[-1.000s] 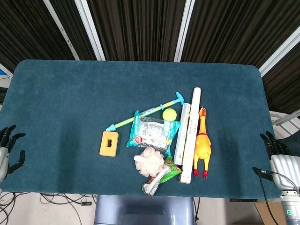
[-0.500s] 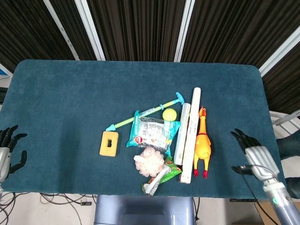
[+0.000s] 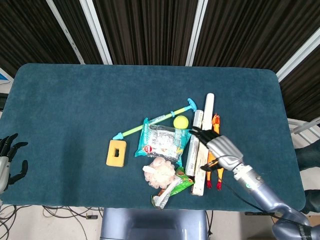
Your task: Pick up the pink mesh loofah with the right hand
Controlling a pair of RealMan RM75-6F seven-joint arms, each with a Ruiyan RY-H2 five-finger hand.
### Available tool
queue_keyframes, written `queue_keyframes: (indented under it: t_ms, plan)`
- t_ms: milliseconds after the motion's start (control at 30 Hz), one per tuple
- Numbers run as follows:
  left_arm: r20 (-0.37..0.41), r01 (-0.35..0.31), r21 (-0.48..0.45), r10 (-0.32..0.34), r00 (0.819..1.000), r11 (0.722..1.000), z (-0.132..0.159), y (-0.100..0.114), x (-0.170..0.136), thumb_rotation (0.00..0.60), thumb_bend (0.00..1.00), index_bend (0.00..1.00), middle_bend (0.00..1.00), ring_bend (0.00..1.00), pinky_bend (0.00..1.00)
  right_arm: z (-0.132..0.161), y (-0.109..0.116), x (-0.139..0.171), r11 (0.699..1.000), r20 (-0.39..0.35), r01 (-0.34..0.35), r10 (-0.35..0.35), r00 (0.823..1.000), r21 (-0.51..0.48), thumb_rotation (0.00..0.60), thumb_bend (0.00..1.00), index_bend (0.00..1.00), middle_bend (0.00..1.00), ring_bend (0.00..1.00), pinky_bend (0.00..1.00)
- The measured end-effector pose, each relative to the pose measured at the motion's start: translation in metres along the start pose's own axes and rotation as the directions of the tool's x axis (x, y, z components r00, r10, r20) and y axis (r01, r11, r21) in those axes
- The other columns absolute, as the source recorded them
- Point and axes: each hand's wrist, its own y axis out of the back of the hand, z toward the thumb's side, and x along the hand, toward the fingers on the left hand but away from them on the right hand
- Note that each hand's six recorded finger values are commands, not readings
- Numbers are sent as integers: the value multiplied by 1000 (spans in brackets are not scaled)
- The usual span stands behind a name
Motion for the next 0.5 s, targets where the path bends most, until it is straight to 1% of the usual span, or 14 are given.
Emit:
queue_keyframes:
  t_ms: [67,200,367,500]
  plan:
    - [-2,3,0,-3,1000,1000,0,0,0,600,483,236,50,18,0,12,-11,-6,1000,-41,-16,17,999,7,600,133,46,46,152,164]
    - [-4,8,-4,-8,1000,1000,0,-1,0,600,483,236,46,18,0,31,-34,-18,998,-99,-49,52,994,27,600,134,46,47,152,164]
    - [-13,-2,-19,2,1000,1000,0,0,1,600,483,239,44,19,0,48,-60,-33,994,-127,-79,87,988,71,600,133,46,48,153,164]
    - [-24,-2,-29,2,1000,1000,-2,0,1,600,483,239,45,18,0,58,-73,-44,990,-135,-76,92,987,120,600,133,45,48,153,164]
